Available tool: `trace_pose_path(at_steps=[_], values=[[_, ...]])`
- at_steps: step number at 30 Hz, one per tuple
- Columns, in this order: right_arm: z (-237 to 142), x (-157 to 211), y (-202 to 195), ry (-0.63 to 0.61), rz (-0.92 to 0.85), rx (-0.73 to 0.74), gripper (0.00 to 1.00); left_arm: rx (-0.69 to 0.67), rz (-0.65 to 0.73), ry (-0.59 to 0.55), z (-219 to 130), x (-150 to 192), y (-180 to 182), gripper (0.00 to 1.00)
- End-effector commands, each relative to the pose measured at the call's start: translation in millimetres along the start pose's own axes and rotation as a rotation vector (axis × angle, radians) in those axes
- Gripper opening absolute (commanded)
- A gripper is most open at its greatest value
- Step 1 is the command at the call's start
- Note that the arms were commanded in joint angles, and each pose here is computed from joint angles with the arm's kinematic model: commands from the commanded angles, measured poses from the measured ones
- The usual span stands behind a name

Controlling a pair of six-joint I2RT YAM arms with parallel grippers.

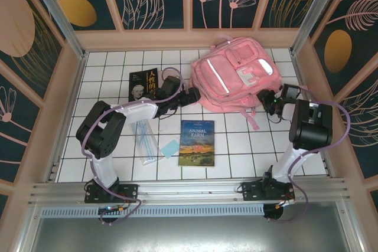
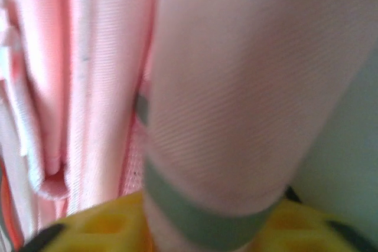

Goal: Pack the student bag

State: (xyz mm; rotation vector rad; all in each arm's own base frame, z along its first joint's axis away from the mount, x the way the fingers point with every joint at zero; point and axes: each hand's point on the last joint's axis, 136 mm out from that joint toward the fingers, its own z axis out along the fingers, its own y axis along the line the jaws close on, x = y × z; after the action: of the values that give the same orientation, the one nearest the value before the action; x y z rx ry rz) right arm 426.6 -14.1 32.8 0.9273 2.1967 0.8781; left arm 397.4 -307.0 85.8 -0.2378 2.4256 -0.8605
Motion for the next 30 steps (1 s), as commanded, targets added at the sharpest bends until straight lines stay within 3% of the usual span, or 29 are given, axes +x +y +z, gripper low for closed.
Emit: trace_pose_path(at_steps=[1, 12, 17, 19, 20, 30], values=[[1, 3, 38, 0.037, -0.019, -0.176, 0.00, 0.076, -0.003, -0.018, -12, -8, -24, 0.99], [-49, 22, 153, -0.027, -0.174, -0.276, 0.00, 0.232, 0.126, 0.088, -26, 45, -105, 0.91], [-49, 34, 187, -0.016, -0.177, -0.307, 0.00, 0.298, 0.181, 0.150, -15, 67, -138, 0.81], [-47, 36, 193, -0.007, -0.154, -0.315, 0.00, 0.302, 0.220, 0.150, -12, 70, -146, 0.73], [-46, 38, 196, 0.000, -0.137, -0.320, 0.00, 0.306, 0.241, 0.145, -10, 69, -151, 0.66], [-49, 50, 220, 0.045, -0.113, -0.351, 0.00, 0.242, 0.445, 0.034, 13, 47, -158, 0.42]])
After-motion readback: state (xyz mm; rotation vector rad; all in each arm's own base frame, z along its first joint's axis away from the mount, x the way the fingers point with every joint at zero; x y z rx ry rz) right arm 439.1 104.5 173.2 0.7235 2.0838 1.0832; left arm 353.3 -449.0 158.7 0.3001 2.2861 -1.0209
